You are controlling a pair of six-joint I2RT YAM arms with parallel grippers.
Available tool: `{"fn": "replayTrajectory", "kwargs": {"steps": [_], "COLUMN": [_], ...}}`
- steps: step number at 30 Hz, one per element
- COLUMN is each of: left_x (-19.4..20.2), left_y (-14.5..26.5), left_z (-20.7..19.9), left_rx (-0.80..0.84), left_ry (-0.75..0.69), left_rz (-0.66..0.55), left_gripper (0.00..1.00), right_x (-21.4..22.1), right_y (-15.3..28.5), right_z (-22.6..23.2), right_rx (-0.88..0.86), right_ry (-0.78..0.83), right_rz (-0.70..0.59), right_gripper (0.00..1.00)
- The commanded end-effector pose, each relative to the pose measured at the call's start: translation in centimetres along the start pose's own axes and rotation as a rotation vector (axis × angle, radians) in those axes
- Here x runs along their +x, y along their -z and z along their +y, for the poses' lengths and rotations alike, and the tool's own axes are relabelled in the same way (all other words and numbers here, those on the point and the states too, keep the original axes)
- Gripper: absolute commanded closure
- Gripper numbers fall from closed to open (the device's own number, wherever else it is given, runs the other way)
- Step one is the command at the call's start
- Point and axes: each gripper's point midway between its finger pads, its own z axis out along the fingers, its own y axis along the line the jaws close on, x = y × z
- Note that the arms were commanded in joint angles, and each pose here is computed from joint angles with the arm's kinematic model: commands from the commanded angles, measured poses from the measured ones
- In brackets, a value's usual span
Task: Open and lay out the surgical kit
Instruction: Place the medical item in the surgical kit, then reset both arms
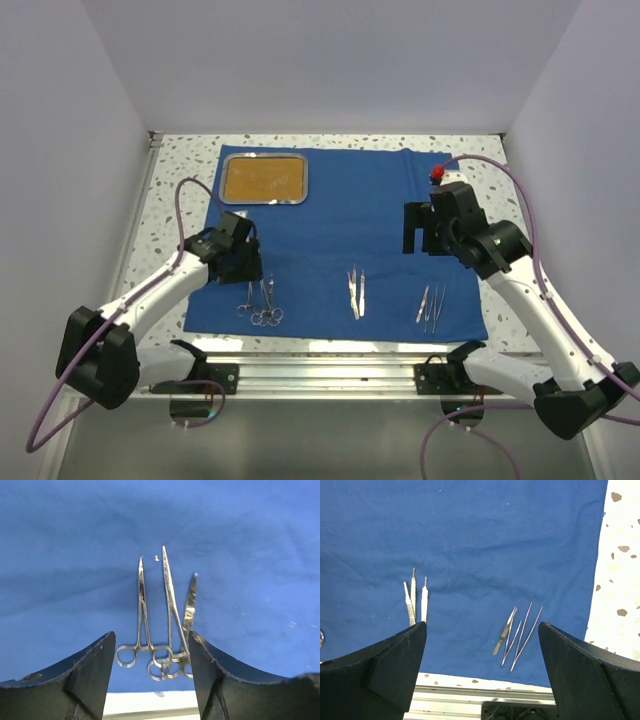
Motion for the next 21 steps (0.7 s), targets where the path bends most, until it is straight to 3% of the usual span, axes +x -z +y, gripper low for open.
{"fn": "replayTrajectory", "kwargs": {"steps": [1, 5, 10, 16, 19, 21], "left_x": [-2.9, -5.5, -8.3, -9.8, -10.2, -10.7], "left_y": [4.1, 8.5, 15.6, 23.8, 25.0, 25.2], "left_z": [-0.8, -2.4, -6.3, -7.9, -7.3, -6.4], "left_rx": [0.018, 0.100, 0.350, 0.607, 0.613, 0.567], "left_ry": [0.033, -0.002, -0.039, 0.042, 0.084, 0.111], "left_rz": [-0.096, -0.174, -0.309, -0.571, -0.631, -0.661], "left_gripper": [0.36, 0.38, 0.40, 0.34, 0.32, 0.25], "right_x": [-0.1, -1.0, -1.8, -0.3, 1.1, 2.0], "right_y": [1.1, 3.3, 6.7, 10.2, 11.0, 11.5], "right_z": [0.3, 1.5, 1.3, -0.4, -1.1, -1.5], "right_rx": [-0.044, -0.158, -0.234, -0.268, -0.279, -0.284], "right_ry": [-0.011, -0.053, -0.097, -0.136, -0.165, -0.186], "right_rz": [-0.030, -0.111, -0.212, -0.299, -0.311, -0.308], "right_gripper": [0.02, 0.02, 0.01, 0.01, 0.01, 0.01]}}
